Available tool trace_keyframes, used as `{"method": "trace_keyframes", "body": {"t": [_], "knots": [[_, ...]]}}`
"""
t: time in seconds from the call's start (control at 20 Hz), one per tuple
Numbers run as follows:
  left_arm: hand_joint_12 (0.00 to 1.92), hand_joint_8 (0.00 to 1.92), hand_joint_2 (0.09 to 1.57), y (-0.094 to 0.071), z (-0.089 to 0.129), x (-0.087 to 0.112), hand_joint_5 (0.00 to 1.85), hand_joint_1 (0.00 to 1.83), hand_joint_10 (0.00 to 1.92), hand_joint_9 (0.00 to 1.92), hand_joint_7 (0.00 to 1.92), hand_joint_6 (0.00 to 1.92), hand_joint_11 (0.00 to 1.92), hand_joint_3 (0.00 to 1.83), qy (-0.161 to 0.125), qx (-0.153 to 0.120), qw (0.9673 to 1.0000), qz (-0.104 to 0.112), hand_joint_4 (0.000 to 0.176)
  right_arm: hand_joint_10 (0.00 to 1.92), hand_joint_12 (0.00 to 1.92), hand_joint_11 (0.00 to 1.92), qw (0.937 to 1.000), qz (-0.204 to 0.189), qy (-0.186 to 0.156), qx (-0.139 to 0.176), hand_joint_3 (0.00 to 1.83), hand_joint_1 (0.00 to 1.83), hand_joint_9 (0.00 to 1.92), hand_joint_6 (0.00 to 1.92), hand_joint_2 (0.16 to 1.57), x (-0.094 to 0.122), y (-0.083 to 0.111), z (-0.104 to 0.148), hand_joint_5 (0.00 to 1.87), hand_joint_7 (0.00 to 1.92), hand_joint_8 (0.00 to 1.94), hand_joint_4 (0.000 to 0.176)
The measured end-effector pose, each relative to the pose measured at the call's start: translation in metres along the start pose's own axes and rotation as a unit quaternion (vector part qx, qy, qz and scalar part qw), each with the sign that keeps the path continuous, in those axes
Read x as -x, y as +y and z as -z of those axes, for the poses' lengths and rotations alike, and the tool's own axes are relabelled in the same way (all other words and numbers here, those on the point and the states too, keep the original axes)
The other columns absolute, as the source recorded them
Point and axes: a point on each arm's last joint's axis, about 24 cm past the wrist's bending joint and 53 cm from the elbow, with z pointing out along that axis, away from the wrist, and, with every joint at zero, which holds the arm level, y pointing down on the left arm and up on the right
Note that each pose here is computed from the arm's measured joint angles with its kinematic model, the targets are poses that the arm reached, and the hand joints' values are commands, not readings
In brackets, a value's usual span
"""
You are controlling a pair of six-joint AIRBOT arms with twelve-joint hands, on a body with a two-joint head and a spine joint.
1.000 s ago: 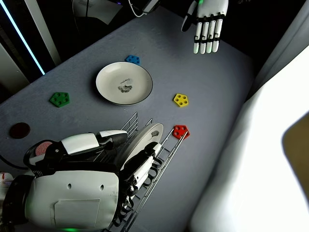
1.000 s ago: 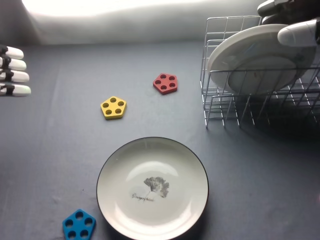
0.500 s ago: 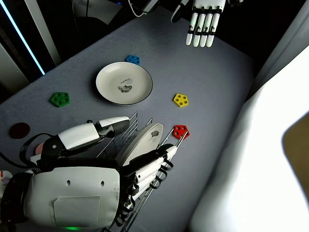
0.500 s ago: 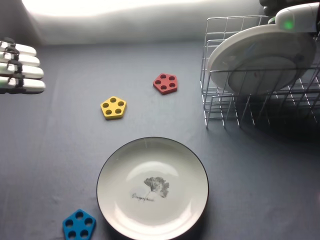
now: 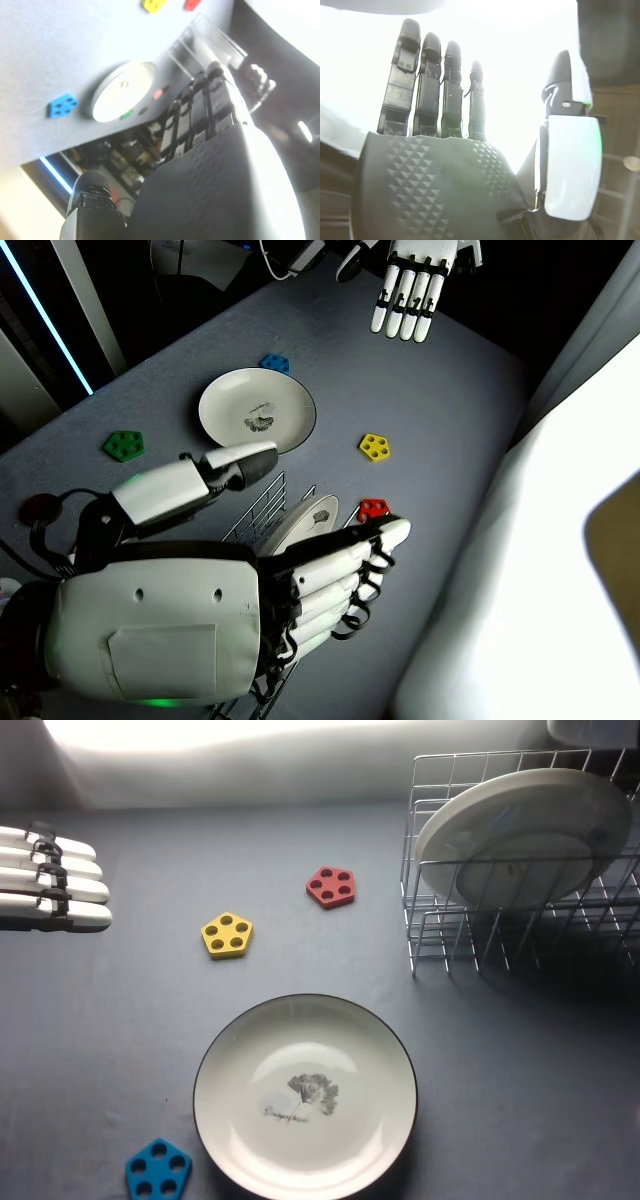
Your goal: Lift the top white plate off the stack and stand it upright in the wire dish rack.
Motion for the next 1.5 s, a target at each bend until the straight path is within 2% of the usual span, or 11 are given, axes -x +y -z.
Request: {"method": "trace_keyframes", "body": {"t": [0.1,0.2,0.4,0.5,0.6,0.75,0.9,1.05,1.2,1.35,1.5], "knots": [[0.01,0.0,1.02,-0.008,-0.003,0.0,0.04,0.0,0.0,0.06,0.07,0.0,0.07,0.0,-0.005,-0.017,0.9997,0.019,0.0,0.0,0.0,0.33,0.9959,0.067,0.052,0.031,0.0,0.79,0.34,0.0,0.93,-0.031,0.016,-0.001,0.32,0.36,0.0,0.093],[0.01,0.0,1.02,-0.012,-0.005,-0.001,0.05,0.01,0.0,0.05,0.07,0.0,0.07,0.0,-0.003,-0.026,0.9991,0.032,0.0,0.0,0.0,0.32,0.983,0.152,0.085,0.059,0.0,0.78,0.31,0.0,0.91,-0.052,0.024,0.002,0.28,0.32,0.0,0.064],[0.01,0.0,1.02,-0.014,-0.005,-0.009,0.04,0.0,0.0,0.06,0.07,0.0,0.08,0.0,0.014,-0.03,0.9989,0.033,0.0,0.0,0.01,0.31,0.9496,0.275,0.131,0.075,0.0,0.76,0.25,0.0,0.89,-0.082,0.016,0.01,0.21,0.24,0.0,0.004],[0.01,0.0,1.02,-0.017,-0.004,-0.008,0.05,0.0,0.01,0.07,0.08,0.0,0.09,0.0,0.011,-0.038,0.9992,0.011,0.0,0.0,0.0,0.29,0.9276,0.324,0.161,0.093,0.0,0.76,0.23,0.0,0.89,-0.108,0.012,0.015,0.21,0.22,0.0,0.0],[0.01,0.0,1.02,-0.021,-0.004,-0.007,0.05,0.0,0.0,0.06,0.07,0.0,0.08,0.0,0.007,-0.045,0.9989,0.014,0.0,0.01,0.02,0.33,0.9143,0.348,0.169,0.121,0.0,0.69,0.27,0.01,0.87,-0.12,0.021,0.021,0.22,0.25,0.01,0.0],[0.02,0.01,1.02,-0.023,-0.007,-0.016,0.05,0.0,0.01,0.08,0.08,0.0,0.1,0.0,0.023,-0.048,0.9984,0.021,0.0,0.01,0.0,0.29,0.9059,0.365,0.172,0.129,0.0,0.64,0.25,0.01,0.9,-0.116,0.032,0.035,0.2,0.24,0.01,0.0],[0.01,0.0,1.02,-0.022,-0.007,-0.016,0.05,0.04,0.0,0.07,0.07,0.0,0.08,0.0,0.023,-0.045,0.9985,0.022,0.0,0.0,0.0,0.3,0.893,0.387,0.2,0.115,0.0,0.65,0.25,0.0,0.88,-0.119,0.025,0.061,0.19,0.23,0.0,0.0],[0.02,0.0,1.02,-0.026,-0.009,-0.015,0.04,0.0,0.0,0.07,0.08,0.0,0.1,0.0,0.018,-0.05,0.9986,0.004,0.0,0.0,0.0,0.3,0.8908,0.392,0.211,0.091,0.0,0.67,0.24,0.0,0.84,-0.117,0.009,0.07,0.18,0.24,0.01,0.0],[0.01,0.0,1.02,-0.026,-0.008,-0.014,0.05,0.0,0.0,0.06,0.08,0.0,0.08,0.0,0.018,-0.051,0.9985,0.003,0.0,0.0,0.01,0.3,0.8717,0.412,0.254,0.078,0.0,0.64,0.23,0.0,0.85,-0.128,-0.009,0.088,0.18,0.24,0.0,0.0],[0.01,0.0,1.02,-0.026,-0.009,-0.013,0.04,0.0,0.0,0.07,0.08,0.0,0.07,0.0,0.014,-0.051,0.9986,-0.003,0.0,0.01,0.01,0.32,0.8673,0.407,0.274,0.087,0.0,0.68,0.25,0.01,0.85,-0.145,-0.01,0.093,0.19,0.25,0.01,0.0],[0.01,0.01,1.03,-0.025,-0.009,-0.009,0.06,0.0,0.01,0.08,0.09,0.01,0.09,0.0,0.005,-0.047,0.9989,-0.005,0.0,0.01,0.01,0.31,0.8512,0.412,0.31,0.096,0.0,0.63,0.24,0.0,0.86,-0.169,-0.017,0.102,0.17,0.24,0.0,0.0]]}}
